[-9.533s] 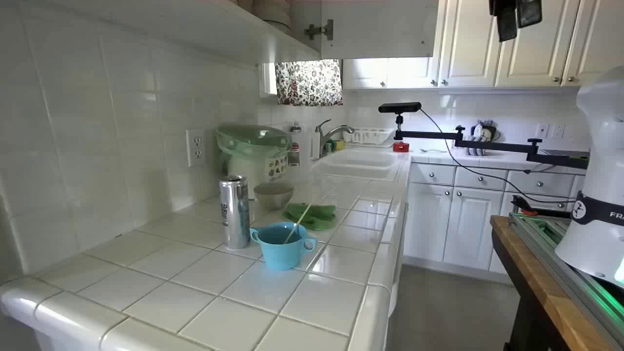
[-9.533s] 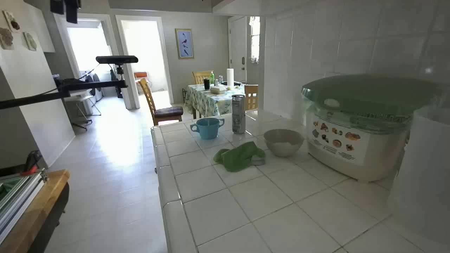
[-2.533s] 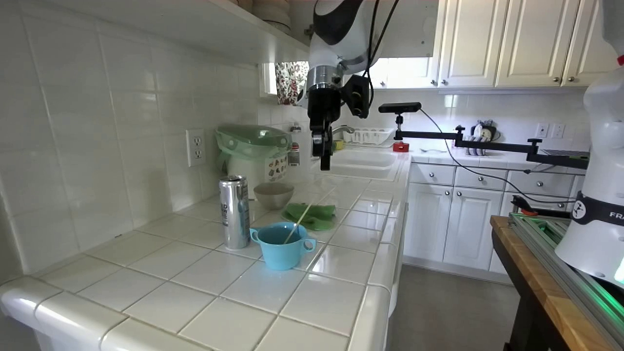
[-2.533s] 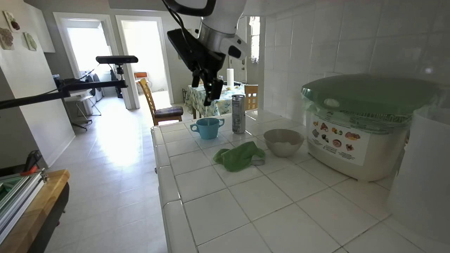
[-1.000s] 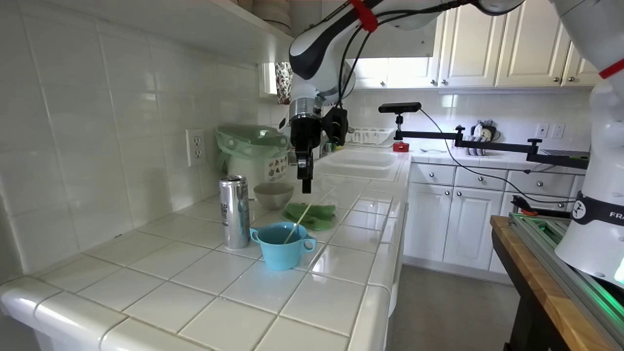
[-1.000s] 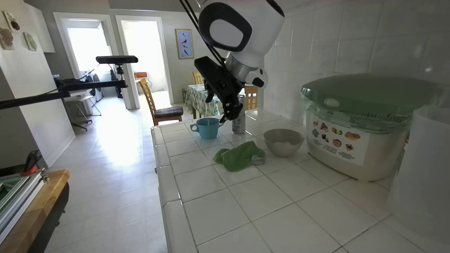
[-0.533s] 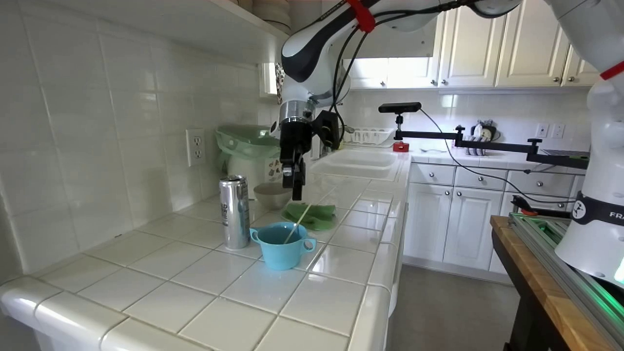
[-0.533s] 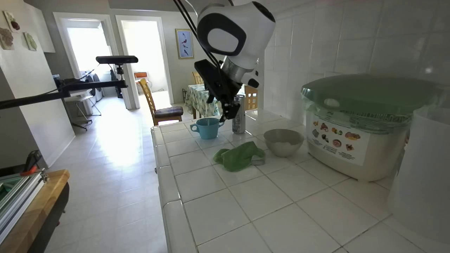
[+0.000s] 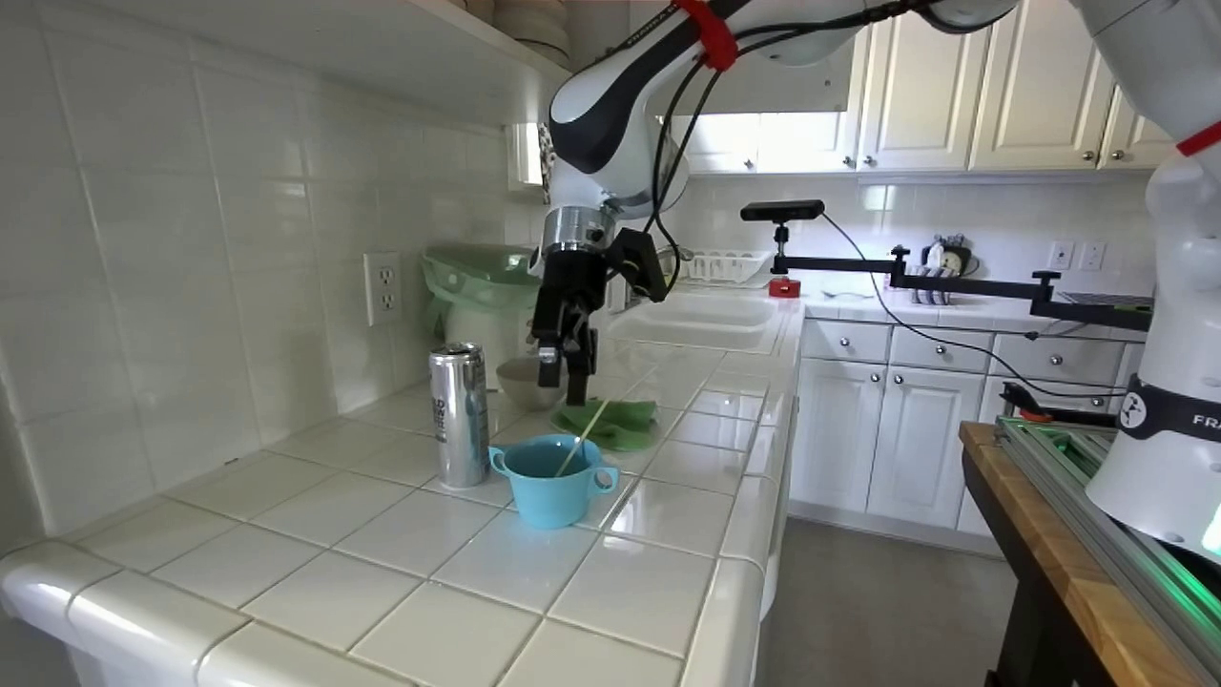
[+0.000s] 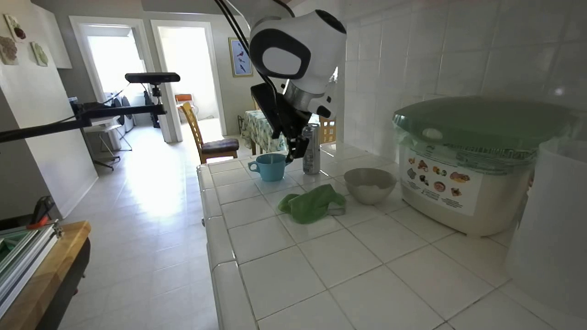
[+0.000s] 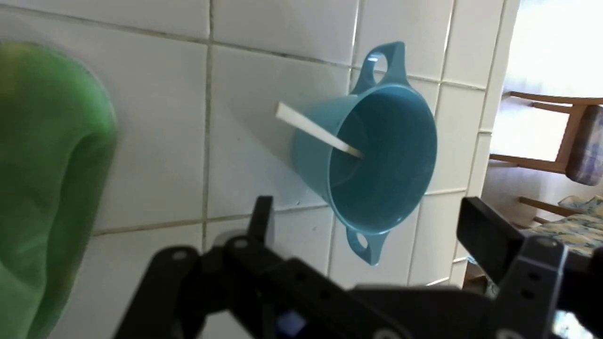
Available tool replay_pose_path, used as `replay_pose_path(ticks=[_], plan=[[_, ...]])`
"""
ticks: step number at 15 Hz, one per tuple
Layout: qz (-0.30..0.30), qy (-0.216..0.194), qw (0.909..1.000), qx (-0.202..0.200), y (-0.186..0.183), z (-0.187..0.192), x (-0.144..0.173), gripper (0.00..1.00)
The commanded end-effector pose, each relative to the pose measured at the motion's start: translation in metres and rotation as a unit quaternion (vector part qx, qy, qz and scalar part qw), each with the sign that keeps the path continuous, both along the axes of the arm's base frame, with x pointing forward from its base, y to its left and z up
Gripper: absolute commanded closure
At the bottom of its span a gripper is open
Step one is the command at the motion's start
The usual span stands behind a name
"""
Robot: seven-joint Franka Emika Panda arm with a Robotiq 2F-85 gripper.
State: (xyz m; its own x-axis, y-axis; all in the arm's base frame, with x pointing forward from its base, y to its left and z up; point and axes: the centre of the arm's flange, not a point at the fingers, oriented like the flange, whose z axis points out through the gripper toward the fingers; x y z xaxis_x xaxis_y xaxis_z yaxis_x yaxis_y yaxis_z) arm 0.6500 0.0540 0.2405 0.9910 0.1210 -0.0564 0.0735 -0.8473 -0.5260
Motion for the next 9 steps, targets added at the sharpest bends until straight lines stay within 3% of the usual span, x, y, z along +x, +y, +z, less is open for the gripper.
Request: replay_pose_path(ticks=[1, 9], plan=[[-0.032, 0.001, 0.9995, 0.000, -0.003, 0.001, -0.020, 0.00], [-0.038, 0.007, 0.9993, -0.001, 0.005, 0.009, -0.045, 0.00]])
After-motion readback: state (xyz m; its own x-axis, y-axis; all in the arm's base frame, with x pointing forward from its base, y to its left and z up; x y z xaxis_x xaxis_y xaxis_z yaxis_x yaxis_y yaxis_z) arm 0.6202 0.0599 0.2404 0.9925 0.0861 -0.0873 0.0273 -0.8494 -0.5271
